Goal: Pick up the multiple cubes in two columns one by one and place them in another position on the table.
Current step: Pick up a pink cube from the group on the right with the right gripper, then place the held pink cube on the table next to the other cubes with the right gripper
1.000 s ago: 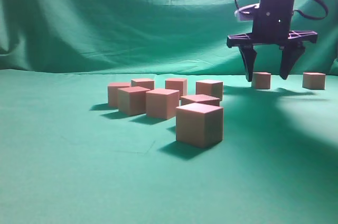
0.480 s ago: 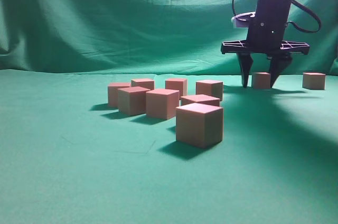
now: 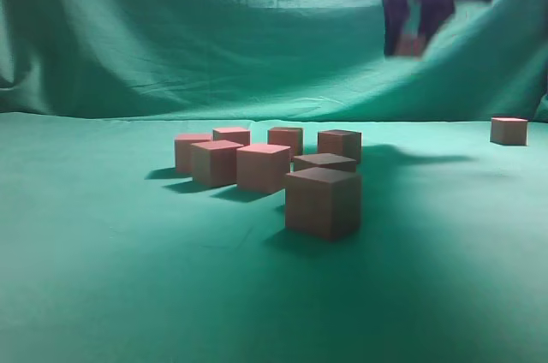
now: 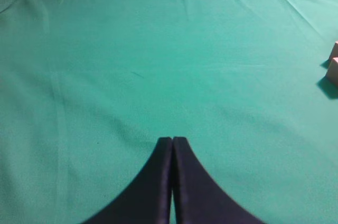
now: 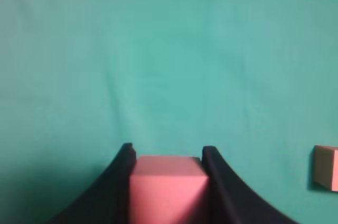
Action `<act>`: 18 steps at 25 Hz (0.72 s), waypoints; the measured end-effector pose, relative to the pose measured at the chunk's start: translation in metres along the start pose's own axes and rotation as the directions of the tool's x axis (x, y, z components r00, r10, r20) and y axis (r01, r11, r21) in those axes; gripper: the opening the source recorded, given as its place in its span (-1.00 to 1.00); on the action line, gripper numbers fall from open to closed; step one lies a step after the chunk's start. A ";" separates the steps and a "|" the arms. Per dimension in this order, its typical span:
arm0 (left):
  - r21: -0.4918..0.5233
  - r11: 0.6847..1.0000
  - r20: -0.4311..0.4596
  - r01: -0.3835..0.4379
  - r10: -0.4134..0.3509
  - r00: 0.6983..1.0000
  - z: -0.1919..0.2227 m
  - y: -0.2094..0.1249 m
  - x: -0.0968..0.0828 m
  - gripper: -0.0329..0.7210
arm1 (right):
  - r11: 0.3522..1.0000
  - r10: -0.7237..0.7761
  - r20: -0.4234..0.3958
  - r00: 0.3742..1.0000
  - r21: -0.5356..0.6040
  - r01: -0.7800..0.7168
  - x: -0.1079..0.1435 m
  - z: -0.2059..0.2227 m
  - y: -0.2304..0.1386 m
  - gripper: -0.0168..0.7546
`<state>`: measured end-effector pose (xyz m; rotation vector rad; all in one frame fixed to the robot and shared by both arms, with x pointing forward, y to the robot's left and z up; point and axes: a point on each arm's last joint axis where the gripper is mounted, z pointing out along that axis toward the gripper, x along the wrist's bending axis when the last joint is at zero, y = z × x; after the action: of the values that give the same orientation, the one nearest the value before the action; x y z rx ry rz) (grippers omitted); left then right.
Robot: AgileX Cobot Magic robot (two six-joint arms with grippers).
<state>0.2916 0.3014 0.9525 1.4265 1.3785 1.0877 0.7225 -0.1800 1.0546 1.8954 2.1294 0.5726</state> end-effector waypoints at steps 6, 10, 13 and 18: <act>0.000 1.000 0.000 0.000 0.000 1.000 0.000 0.000 0.000 -0.91 | 0.972 -0.166 -0.183 0.969 -0.193 0.130 0.040 -0.122 -0.004 -0.32; 0.000 1.000 0.000 0.000 0.000 1.000 0.000 0.000 0.000 -0.91 | 0.943 -0.286 -0.233 0.929 -0.242 0.230 0.073 -0.178 -0.037 -0.32; 0.000 1.000 0.000 0.000 0.000 1.000 0.000 0.000 0.000 -0.91 | 0.924 -0.370 -0.270 0.889 -0.205 0.323 0.094 -0.193 -0.076 -0.32; 0.000 1.000 0.000 0.000 0.000 1.000 0.000 0.000 0.000 -0.91 | 0.862 -0.491 -0.340 0.802 -0.058 0.503 0.123 -0.181 -0.151 -0.32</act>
<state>0.2916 0.3014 0.9525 1.4265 1.3785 1.0877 0.4939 -0.0958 1.1610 1.2135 2.7341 0.7890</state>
